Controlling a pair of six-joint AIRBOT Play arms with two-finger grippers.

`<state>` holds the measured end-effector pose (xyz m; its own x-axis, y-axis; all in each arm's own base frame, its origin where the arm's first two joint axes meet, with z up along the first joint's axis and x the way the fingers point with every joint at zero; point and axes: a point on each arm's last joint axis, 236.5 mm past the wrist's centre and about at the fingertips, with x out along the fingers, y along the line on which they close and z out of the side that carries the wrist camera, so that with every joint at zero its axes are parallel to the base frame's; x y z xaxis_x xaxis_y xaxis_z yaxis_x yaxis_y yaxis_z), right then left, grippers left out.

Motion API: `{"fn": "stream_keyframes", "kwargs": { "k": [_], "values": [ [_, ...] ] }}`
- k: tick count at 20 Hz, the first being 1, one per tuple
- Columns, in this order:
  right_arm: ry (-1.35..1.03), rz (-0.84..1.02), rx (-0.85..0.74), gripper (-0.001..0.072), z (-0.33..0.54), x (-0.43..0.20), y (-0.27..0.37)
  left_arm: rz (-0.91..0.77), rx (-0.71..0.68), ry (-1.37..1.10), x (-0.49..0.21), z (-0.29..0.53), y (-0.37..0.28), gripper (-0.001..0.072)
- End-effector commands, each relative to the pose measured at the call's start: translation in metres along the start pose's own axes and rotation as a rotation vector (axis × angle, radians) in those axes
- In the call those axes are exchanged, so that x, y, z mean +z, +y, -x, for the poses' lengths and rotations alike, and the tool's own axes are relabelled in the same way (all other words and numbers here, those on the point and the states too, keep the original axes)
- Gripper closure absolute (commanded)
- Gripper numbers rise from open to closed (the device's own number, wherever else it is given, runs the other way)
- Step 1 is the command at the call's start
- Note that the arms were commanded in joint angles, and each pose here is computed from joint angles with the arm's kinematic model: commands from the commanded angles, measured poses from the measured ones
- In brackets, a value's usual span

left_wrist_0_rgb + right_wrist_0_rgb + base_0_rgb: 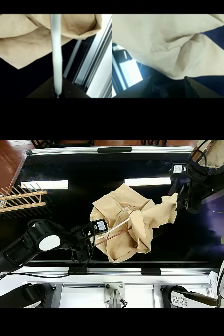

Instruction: Fold the shirts.

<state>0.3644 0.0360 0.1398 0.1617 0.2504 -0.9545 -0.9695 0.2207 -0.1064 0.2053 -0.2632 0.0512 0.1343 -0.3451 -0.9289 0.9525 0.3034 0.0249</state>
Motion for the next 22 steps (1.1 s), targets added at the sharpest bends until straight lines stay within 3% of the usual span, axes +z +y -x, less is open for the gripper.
{"fn": "stream_keyframes", "kwargs": {
  "k": [1,8,11,12,14,15,16,17,18,22],
  "values": [
    [-0.003,0.066,0.002,0.0216,-0.006,0.009,-0.001,-0.025,-0.002,0.007,-0.002,0.000,0.000,0.0669],
    [0.025,0.141,0.206,0.0233,-0.044,0.026,0.049,-0.039,0.016,-0.026,0.007,-0.004,0.006,0.0668],
    [0.035,0.140,0.260,0.0507,-0.051,0.033,0.065,-0.040,0.039,-0.060,0.015,-0.003,0.011,0.0668],
    [0.038,0.105,0.262,0.0644,-0.051,0.035,0.066,-0.035,0.043,-0.057,0.014,-0.003,0.014,0.0667],
    [0.037,0.034,0.259,0.0638,-0.049,0.037,0.067,-0.020,0.072,-0.044,0.008,-0.002,0.027,0.0656],
    [0.038,0.003,0.251,0.0638,-0.047,0.038,0.067,-0.017,0.097,-0.031,0.004,-0.001,0.036,0.0551],
    [0.036,0.001,0.244,0.0639,-0.044,0.038,0.068,-0.017,0.129,-0.011,-0.003,0.001,0.046,0.0250],
    [0.032,0.003,0.235,0.0639,-0.041,0.039,0.069,-0.018,0.161,0.006,-0.008,0.002,0.056,0.0020],
    [0.023,0.008,0.225,0.0640,-0.037,0.041,0.070,-0.020,0.193,0.023,-0.014,0.005,0.066,-0.0013],
    [0.009,0.019,0.187,0.0641,-0.022,0.044,0.074,-0.003,0.258,0.038,-0.022,0.014,0.083,-0.0013]
  ]
}}
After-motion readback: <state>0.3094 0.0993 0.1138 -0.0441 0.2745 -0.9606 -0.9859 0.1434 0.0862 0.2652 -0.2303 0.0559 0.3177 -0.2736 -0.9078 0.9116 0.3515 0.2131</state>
